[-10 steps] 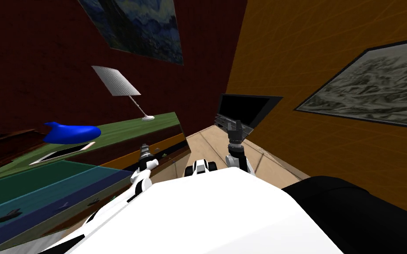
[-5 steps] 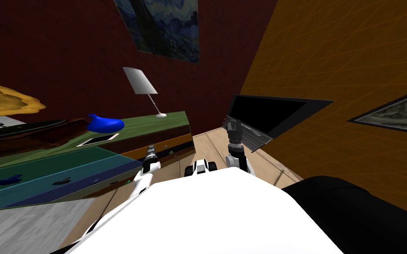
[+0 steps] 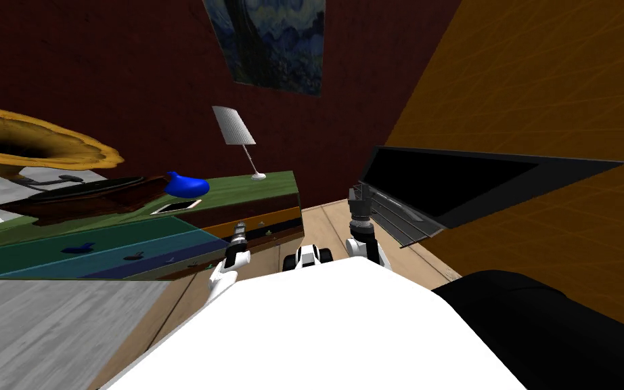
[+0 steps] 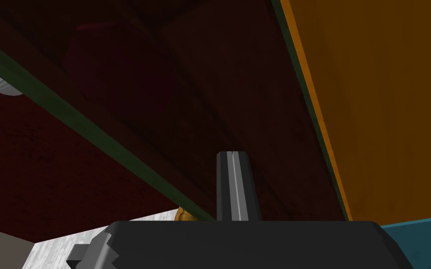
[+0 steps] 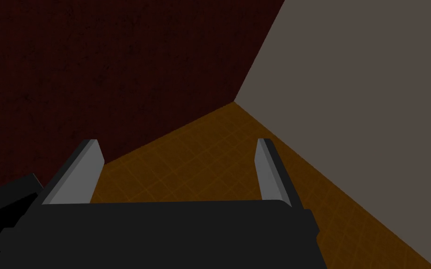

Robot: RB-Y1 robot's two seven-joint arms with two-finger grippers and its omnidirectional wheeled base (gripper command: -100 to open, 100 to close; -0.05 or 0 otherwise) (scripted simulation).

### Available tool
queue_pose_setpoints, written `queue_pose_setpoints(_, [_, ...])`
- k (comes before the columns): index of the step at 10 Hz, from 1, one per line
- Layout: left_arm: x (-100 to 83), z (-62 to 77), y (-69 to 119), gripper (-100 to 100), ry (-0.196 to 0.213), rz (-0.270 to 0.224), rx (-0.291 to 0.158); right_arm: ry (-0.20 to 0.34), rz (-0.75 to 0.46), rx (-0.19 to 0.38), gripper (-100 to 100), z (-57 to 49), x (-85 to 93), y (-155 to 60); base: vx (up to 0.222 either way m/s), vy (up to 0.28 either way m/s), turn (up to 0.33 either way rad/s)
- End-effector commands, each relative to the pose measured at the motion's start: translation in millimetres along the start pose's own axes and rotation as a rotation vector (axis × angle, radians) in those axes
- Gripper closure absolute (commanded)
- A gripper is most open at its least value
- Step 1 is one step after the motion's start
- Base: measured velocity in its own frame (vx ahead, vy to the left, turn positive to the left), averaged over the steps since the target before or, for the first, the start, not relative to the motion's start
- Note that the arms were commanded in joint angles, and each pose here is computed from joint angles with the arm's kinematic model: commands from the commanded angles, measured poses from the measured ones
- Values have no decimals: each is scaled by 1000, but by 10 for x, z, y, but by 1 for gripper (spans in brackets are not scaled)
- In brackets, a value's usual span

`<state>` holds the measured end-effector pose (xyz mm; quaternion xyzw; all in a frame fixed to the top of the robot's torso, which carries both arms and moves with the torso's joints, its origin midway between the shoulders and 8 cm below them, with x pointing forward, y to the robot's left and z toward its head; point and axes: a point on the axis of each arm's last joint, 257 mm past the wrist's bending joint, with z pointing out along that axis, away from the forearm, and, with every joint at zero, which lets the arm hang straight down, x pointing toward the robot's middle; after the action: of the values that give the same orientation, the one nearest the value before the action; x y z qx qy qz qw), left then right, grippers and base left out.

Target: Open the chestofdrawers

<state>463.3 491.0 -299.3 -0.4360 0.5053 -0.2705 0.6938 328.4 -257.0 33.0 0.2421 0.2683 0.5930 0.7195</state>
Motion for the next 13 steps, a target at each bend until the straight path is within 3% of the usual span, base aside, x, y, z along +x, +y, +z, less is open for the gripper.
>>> queue_pose_setpoints(1, [399, -185, -136, 100, 83, -14, 29, 0, 0, 0, 0, 0, 0, 0, 167, -5, 431])
queue_pose_setpoints(3, [432, -157, -241, 100, 89, -15, 52, 0, 0, 0, 0, 1, 1, 0, 52, -5, 1])
queue_pose_setpoints(4, [749, -367, -190, 100, 148, -41, 28, 0, 0, 0, 0, 1, 1, 0, 91, 22, 345])
queue_pose_setpoints(5, [832, -408, -265, 100, 168, -40, 44, 0, 0, 0, 0, 0, 0, 0, 128, 6, 437])
queue_pose_setpoints(7, [775, -335, -471, 100, 155, -41, 89, 0, 0, 0, 0, 1, 1, 0, 43, -12, -2])
queue_pose_setpoints(8, [1076, -542, -481, 100, 209, -72, 74, 0, 0, 0, 0, 1, 1, 1, 113, -25, 349])
queue_pose_setpoints(9, [1116, -555, -667, 100, 220, -75, 113, 0, 0, 0, 0, 0, 0, 0, 137, -29, 403])
queue_pose_setpoints(10, [1337, -732, -673, 100, 256, -108, 93, 0, 0, 0, 0, 0, 0, 0, 183, -45, 408])
queue_pose_setpoints(12, [1407, -766, -962, 100, 273, -119, 151, 0, 0, 0, 0, 0, 0, 0, 109, -23, 227])
queue_pose_setpoints(13, [1624, -978, -1001, 100, 310, -156, 132, 0, 0, 0, 0, 1, 1, 1, 127, -5, 316])
